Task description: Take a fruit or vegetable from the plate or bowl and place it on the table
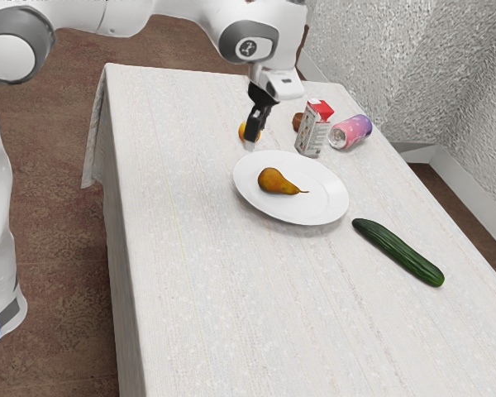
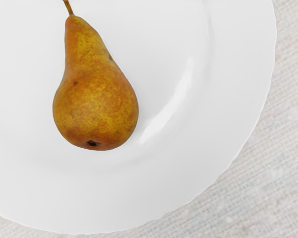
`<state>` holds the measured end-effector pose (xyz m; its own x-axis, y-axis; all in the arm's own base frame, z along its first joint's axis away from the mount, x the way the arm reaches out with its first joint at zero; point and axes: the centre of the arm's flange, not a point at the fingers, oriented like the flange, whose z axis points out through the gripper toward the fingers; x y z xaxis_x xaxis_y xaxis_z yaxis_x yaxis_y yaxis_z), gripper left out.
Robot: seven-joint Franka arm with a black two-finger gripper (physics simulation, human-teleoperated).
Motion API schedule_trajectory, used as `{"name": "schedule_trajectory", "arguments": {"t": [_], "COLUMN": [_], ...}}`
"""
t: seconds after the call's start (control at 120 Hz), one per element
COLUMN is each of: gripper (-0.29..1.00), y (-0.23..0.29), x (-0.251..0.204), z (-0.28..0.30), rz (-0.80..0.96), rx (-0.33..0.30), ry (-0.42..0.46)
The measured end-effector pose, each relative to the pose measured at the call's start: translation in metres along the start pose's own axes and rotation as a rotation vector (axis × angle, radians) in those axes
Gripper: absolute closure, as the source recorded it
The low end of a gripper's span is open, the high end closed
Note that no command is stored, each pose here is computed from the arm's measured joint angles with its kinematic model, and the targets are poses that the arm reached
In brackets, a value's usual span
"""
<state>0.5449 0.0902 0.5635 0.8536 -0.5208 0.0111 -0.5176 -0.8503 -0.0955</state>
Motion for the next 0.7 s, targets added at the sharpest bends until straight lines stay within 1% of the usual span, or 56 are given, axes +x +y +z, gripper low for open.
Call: {"name": "schedule_trajectory", "arguments": {"t": [0.133,0.275,0.4,0.5,0.608,0.7], "gripper": [0.00,0.00,0.00,0.00,0.00,0.00], "y": [-0.001,-0.008,-0.023,-0.035,-0.048,-0.042], "x": [0.008,0.005,0.001,0.000,0.012,0.038], "z": [0.004,0.006,0.025,0.032,0.041,0.058], "rz": [-0.017,-0.067,-0.131,-0.187,-0.227,-0.219], "rx": [0.013,0.017,-0.006,-0.023,-0.023,-0.027], "ry": [0.016,0.021,0.007,0.021,0.030,0.030]}}
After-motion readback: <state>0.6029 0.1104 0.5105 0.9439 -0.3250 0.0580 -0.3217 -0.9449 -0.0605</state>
